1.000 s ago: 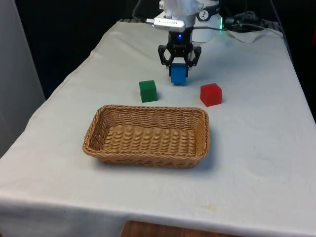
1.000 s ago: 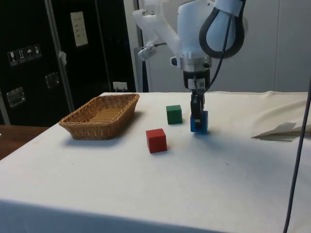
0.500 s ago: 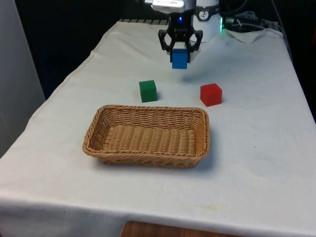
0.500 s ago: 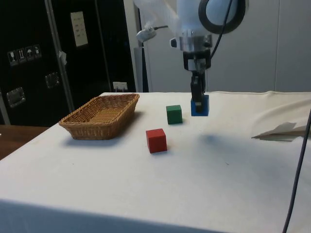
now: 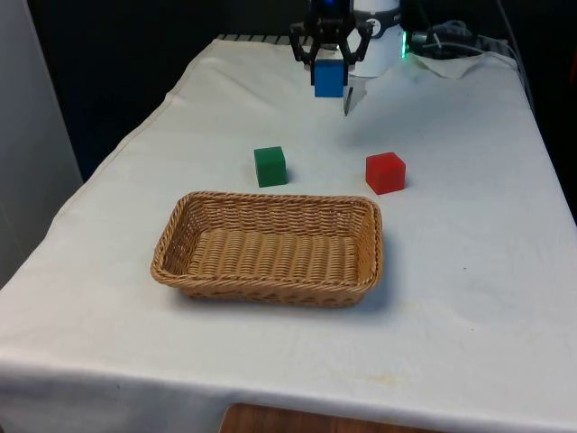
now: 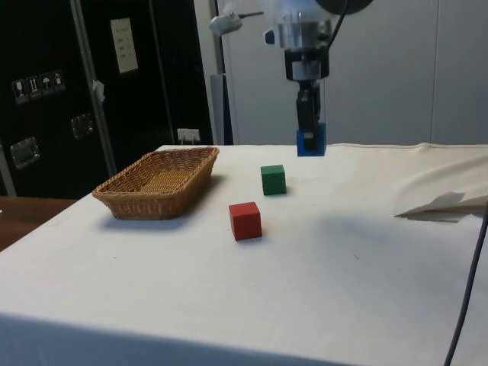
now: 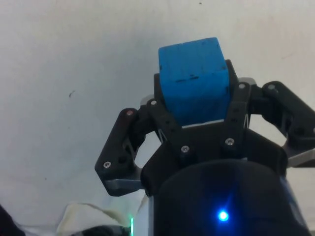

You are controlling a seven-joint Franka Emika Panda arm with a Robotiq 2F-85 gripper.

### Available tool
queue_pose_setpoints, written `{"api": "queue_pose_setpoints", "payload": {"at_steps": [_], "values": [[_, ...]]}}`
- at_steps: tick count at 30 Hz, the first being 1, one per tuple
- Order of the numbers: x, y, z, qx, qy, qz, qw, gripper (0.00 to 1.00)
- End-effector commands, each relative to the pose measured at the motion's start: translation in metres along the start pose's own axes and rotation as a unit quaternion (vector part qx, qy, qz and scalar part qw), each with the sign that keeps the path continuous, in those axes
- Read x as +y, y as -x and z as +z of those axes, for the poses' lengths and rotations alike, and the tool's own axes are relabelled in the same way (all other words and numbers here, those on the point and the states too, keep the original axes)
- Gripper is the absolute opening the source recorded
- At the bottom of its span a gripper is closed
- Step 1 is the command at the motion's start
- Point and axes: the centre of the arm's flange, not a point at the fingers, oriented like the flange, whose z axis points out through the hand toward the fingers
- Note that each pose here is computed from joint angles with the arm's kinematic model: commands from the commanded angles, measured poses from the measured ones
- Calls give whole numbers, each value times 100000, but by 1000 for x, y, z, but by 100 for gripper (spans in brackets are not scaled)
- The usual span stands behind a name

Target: Pick up the blue cube and place it into the basket.

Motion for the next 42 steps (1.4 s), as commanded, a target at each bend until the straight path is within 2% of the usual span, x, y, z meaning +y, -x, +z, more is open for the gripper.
{"api": "queue_pose_setpoints", "payload": {"at_steps": [1,3,6,8,10,18,19,20,28,29,34,42], "values": [[0,-1,-5,-270,115,-61,100000,0],[1,-3,-12,144,17,-18,100000,0],[2,-10,-24,31,94,-13,100000,0],[2,-18,-32,169,204,-144,100000,0],[3,-17,-33,497,329,-155,99998,0],[6,-49,-50,-29,627,-229,99998,0],[7,-45,-48,331,871,-351,99995,0],[6,-52,-51,-137,688,-255,99997,0],[8,-80,-62,-725,1077,-432,99991,0],[9,-77,-62,-373,1363,-571,99988,0],[7,-100,-67,-836,1324,-619,99986,0],[6,-124,-69,-642,1634,-801,99981,0]]}}
